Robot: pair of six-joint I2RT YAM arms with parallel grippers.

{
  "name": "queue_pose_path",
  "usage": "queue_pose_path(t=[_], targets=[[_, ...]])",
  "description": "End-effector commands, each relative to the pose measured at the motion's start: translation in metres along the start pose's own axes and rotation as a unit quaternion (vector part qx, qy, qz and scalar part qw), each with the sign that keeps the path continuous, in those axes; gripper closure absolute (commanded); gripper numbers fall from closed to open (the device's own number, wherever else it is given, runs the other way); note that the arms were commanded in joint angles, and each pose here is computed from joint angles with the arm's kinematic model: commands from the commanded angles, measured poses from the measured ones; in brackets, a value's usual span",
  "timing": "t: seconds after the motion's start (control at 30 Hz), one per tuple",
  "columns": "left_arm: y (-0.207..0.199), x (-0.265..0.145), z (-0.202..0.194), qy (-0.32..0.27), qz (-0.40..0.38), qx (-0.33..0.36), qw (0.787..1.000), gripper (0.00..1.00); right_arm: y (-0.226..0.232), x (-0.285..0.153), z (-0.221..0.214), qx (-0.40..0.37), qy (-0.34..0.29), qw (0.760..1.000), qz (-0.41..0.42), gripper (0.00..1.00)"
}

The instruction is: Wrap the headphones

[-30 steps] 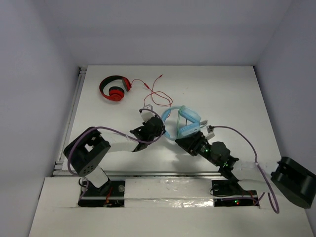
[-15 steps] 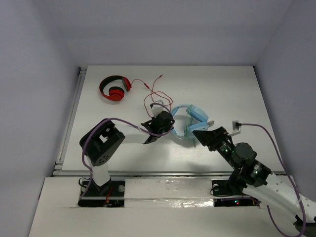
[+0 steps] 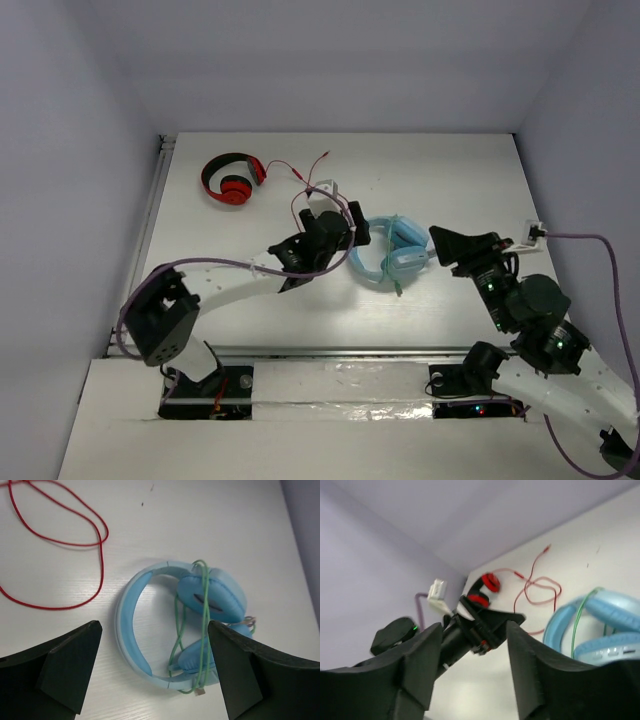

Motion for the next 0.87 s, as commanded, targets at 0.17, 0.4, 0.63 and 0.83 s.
queue_pose_path(t=[0.17, 0.4, 0.63, 0.83], targets=[[-0.015, -0.1, 0.079, -0.099, -0.098, -0.008, 0.99, 0.15, 0.0, -0.022, 0.072, -0.05, -0.102, 0.992, -0.046, 0.3], [0.008, -0.187, 0.12, -0.154, -0.181, -0.022, 0.971, 0.07, -0.011, -0.047, 0.112, -0.059, -0.142, 0.982, -0.108, 0.0], [0.031, -0.24, 0.146, -0.195, -0.185, -0.026, 0.963, 0.01, -0.016, -0.068, 0.138, -0.059, -0.153, 0.978, -0.133, 0.0], [0.043, -0.236, 0.132, -0.176, -0.184, -0.015, 0.967, 0.01, -0.019, -0.06, 0.118, -0.051, -0.139, 0.981, -0.124, 0.0]])
Point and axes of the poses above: each gripper's point midway between its finger pads, its own x axis out along the fingers, its own y axis along the line the jaws close on, z = x × y, the point moved 9 cm from there along -x, back along the fingers, and after that the axes turned 12 degrees about -x, right-handed, at the moved point
